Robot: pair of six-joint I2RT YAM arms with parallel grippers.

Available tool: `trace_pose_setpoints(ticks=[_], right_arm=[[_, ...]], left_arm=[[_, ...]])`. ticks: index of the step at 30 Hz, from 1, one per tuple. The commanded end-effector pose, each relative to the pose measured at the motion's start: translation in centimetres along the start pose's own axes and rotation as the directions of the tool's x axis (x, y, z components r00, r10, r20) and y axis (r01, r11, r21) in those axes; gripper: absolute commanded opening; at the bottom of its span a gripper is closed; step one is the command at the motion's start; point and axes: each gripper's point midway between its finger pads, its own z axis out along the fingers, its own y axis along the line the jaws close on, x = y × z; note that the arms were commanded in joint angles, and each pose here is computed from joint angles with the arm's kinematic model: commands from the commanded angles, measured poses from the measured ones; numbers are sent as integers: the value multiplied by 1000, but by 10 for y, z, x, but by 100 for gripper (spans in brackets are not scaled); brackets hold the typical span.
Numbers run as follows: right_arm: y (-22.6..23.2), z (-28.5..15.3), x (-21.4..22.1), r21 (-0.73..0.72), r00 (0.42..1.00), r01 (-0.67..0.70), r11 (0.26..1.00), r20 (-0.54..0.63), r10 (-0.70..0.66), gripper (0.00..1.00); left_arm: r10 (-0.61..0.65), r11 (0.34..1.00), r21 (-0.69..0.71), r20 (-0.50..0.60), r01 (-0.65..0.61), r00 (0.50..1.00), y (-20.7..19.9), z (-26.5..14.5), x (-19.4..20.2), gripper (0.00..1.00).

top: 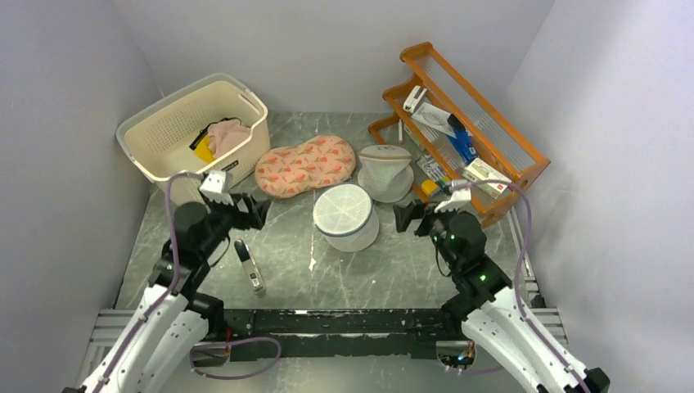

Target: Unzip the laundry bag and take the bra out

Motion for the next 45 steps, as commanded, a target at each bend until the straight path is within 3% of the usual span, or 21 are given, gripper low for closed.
trace_pose_setpoints(ticks=[1, 7, 13, 21, 30, 36, 45], right_arm=[[15, 11, -48, 26, 1000, 7, 1000, 24, -8, 100], [38, 39, -96, 48, 999, 27, 998, 20, -28, 100], [63, 62, -111, 8, 997, 58, 998, -41, -58, 100], [75, 76, -99, -19, 991, 62, 998, -115, -64, 100], [92, 94, -42, -130, 939, 86, 988, -320, -124, 100], [97, 100, 2, -165, 890, 43, 985, -441, -113, 100], [76, 91, 41, -104, 854, 53, 993, -510, -99, 96]], left_arm=[[-65, 993, 95, -4, 65, 998, -23, 13, -55, 94], [-117, 970, 207, -58, 126, 991, -51, 50, -107, 94], [-125, 934, 315, -158, 170, 980, -89, 85, -111, 94], [-106, 903, 373, -291, 215, 951, -121, 98, -75, 94], [-85, 890, 380, -402, 251, 912, -130, 79, -25, 94], [-124, 890, 330, -491, 316, 862, -127, 69, 14, 94], [-257, 807, 302, -596, 508, 761, -154, 71, 57, 94]])
